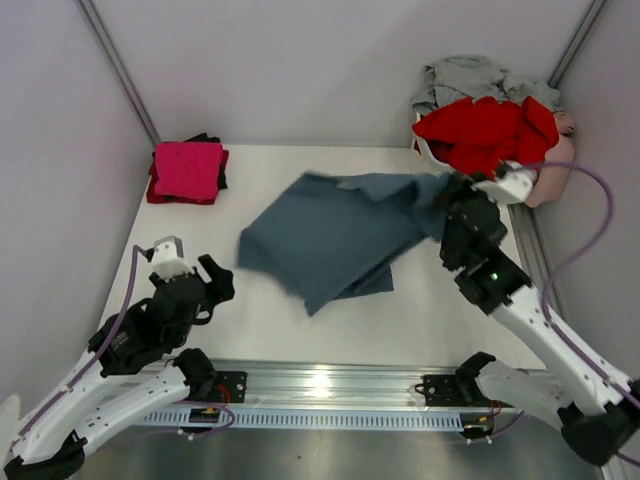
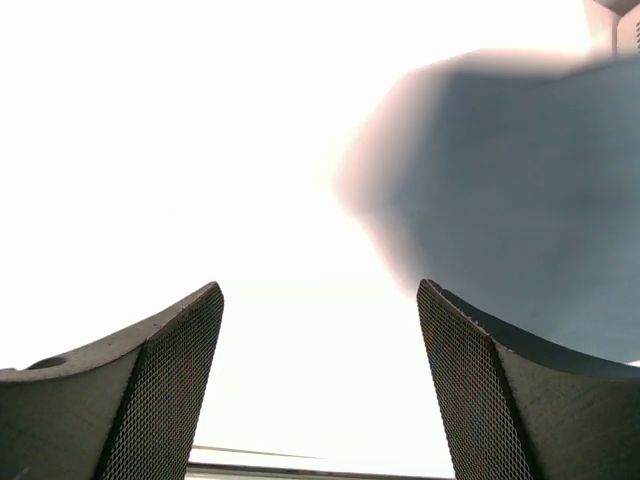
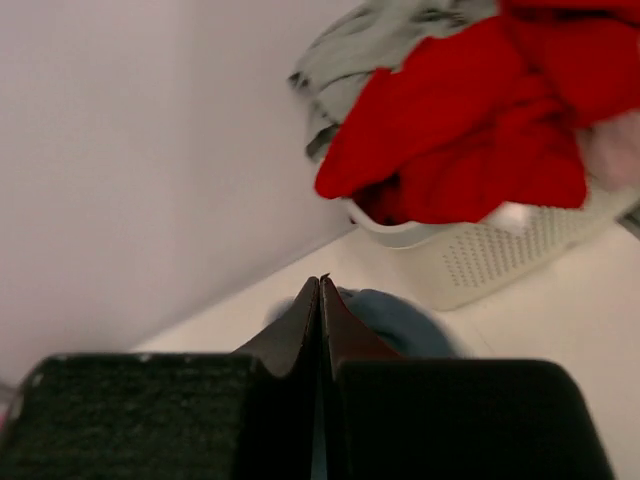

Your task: Fold and stack the t-shirts

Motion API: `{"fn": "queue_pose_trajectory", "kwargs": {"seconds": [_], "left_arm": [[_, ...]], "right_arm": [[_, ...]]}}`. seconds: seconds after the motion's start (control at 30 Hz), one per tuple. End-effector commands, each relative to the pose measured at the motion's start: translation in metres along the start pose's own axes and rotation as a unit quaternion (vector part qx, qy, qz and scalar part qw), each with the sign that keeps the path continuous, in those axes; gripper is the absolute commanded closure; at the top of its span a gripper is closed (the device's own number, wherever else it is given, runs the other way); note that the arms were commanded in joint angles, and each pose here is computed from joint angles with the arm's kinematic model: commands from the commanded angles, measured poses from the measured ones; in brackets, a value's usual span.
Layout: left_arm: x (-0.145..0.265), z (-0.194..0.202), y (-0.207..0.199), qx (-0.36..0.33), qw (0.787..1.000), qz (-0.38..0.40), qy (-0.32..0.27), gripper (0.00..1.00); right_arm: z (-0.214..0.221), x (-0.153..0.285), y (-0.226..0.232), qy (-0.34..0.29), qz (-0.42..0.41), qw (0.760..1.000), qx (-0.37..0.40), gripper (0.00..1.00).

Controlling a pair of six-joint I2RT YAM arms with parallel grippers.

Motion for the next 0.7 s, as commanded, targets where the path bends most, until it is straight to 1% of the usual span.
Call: {"fn": "queue_pose_trajectory", "kwargs": {"seconds": [0.0,0.13,0.2,0.23,0.27,0.33,0.37,0.47,0.57,0.67], "left_arm": [[-0.006,0.004,-0.013,-0.01,1.0,0.021,0.004,0.18],[-0.008,0.007,-0.023,-0.018,0.999,0.032,0.018,0.18],[-0.008,0.006,-0.025,-0.023,0.999,0.029,0.02,0.18],[-0.008,0.005,-0.025,-0.024,0.999,0.029,0.02,0.18],[-0.008,0.006,-0.025,-0.025,0.999,0.028,0.022,0.18],[-0.007,0.006,-0.024,-0.026,0.999,0.03,0.024,0.18],[-0.007,0.008,-0.024,-0.027,0.999,0.032,0.027,0.18],[-0.007,0.011,-0.024,-0.03,0.998,0.038,0.033,0.17],[-0.007,0.015,-0.027,-0.033,0.997,0.048,0.043,0.17],[-0.008,0.018,-0.029,-0.036,0.997,0.05,0.049,0.17]], "right_arm": [[0.04,0.019,-0.046,0.005,0.176,0.982,-0.067,1.0],[0.073,0.021,-0.026,0.033,0.168,0.985,-0.015,1.0],[0.083,0.018,-0.007,0.051,0.15,0.987,0.01,0.87],[0.086,0.017,-0.002,0.056,0.147,0.987,0.019,0.78],[0.089,0.016,0.004,0.064,0.14,0.988,0.031,0.56],[0.096,0.012,0.018,0.076,0.124,0.987,0.064,0.44],[0.096,0.012,0.028,0.075,0.111,0.989,0.068,0.36],[0.1,0.009,0.047,0.074,0.092,0.987,0.108,0.31],[0.105,0.009,0.067,0.08,0.069,0.985,0.134,0.3],[0.124,0.005,0.088,0.107,0.02,0.981,0.162,0.3]]}}
Point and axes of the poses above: each gripper's point midway between its finger pads, its own x axis back along the fingers, its own y axis along the line the jaws close on, z = x × y, the point moved 3 cm from there along x, back along the fingers, and after that the axes turned 15 degrees about x, right-handed, at the moved point
